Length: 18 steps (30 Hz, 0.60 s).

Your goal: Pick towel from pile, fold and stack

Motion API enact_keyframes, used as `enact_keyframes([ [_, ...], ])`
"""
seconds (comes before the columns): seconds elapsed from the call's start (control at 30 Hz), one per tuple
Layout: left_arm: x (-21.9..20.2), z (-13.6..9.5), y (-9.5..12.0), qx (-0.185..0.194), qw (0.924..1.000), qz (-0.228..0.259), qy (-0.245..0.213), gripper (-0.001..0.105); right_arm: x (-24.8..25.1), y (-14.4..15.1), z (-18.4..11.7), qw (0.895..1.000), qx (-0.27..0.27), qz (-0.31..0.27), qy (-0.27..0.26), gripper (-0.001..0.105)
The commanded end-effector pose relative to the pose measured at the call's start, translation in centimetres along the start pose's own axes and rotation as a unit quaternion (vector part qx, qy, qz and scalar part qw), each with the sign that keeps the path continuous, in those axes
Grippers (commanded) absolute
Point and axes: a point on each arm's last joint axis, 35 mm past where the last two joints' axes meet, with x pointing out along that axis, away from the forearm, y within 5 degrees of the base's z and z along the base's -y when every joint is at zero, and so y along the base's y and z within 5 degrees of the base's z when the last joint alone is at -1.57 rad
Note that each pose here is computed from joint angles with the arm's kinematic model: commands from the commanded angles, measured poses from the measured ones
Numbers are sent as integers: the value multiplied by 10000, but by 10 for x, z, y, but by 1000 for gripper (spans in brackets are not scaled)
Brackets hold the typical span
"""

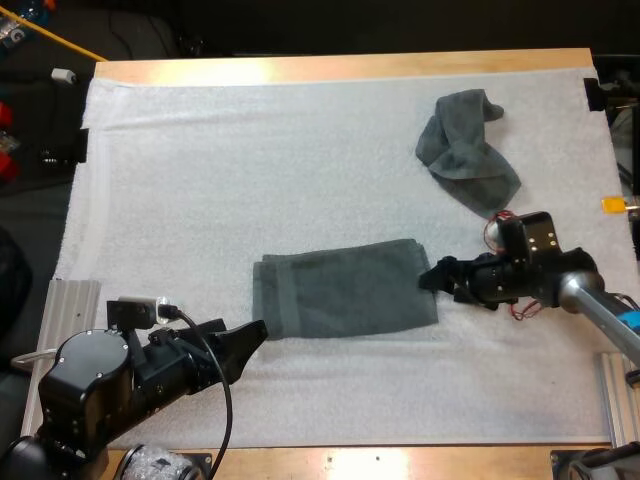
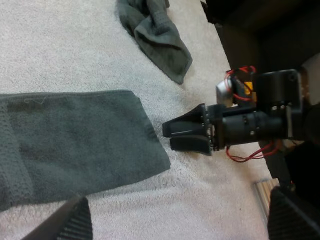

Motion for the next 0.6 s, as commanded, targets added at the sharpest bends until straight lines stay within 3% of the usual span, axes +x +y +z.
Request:
enact_keyframes([
  [0.0,-1,1,-2,-22,10000,-67,-26,69,2,-1,2,9999,4,98,-48,72],
  [0.3,-1,1,-2,-22,10000,-67,-26,69,18,-9,2,9984,439,338,82,72],
  [0.57,-1,1,-2,-22,10000,-67,-26,69,40,13,-11,9966,120,568,590,70],
])
